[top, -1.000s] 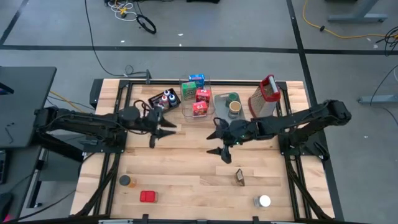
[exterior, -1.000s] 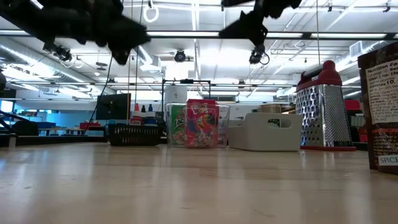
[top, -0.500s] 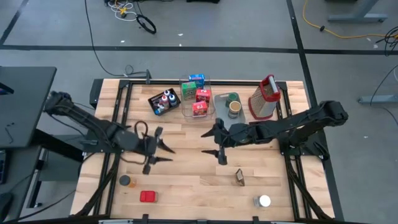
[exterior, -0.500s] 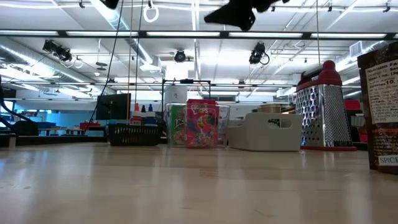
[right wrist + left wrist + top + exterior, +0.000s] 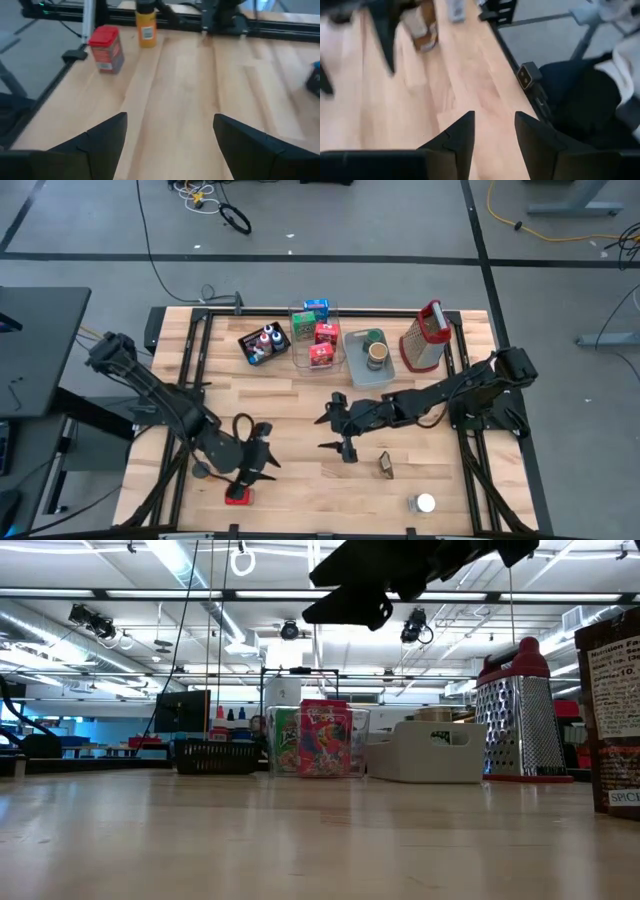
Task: Pick & Place Kitchen Items
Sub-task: Put the red spice can into the gray bin
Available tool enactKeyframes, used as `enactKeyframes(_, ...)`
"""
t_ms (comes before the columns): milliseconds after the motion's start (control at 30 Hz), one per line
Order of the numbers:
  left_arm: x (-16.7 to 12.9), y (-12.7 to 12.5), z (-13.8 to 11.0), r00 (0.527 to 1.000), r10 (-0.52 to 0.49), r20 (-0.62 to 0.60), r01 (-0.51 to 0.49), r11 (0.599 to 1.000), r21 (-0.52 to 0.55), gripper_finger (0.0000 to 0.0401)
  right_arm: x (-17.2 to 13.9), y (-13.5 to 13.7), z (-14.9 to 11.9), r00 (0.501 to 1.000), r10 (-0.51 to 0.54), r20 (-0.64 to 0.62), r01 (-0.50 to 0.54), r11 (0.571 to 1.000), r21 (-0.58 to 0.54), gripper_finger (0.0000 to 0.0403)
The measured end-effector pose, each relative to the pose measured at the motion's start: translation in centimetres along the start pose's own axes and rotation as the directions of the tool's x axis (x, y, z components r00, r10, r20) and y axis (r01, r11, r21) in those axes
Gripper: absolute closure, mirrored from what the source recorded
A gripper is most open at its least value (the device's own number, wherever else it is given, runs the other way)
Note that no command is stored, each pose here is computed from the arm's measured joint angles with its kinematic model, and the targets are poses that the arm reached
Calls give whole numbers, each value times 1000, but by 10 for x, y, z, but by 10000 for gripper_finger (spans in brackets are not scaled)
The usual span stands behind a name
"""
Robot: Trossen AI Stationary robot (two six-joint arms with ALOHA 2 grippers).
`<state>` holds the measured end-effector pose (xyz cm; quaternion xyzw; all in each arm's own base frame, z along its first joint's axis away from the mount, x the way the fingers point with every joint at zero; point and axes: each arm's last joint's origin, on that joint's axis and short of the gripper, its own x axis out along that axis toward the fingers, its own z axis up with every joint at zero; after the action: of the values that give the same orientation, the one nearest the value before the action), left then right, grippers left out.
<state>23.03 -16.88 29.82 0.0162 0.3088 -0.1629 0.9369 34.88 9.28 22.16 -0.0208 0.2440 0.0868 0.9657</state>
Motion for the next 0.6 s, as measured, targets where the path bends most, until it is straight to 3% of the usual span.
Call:
enactKeyframes(167,9,-3,-6,998,4,-66,-15,985,-171,216,1,3,0,999,48,5,-48,998,31,97)
enactKeyframes(433,5,-23,-31,963,-40,-268,-39,958,-284,168,1,3,0,998,55,4,-55,998,31,97)
enactKeyframes(600,3,-40,-47,960,-17,-279,-82,937,-340,161,1,3,0,999,55,4,-55,998,17,97)
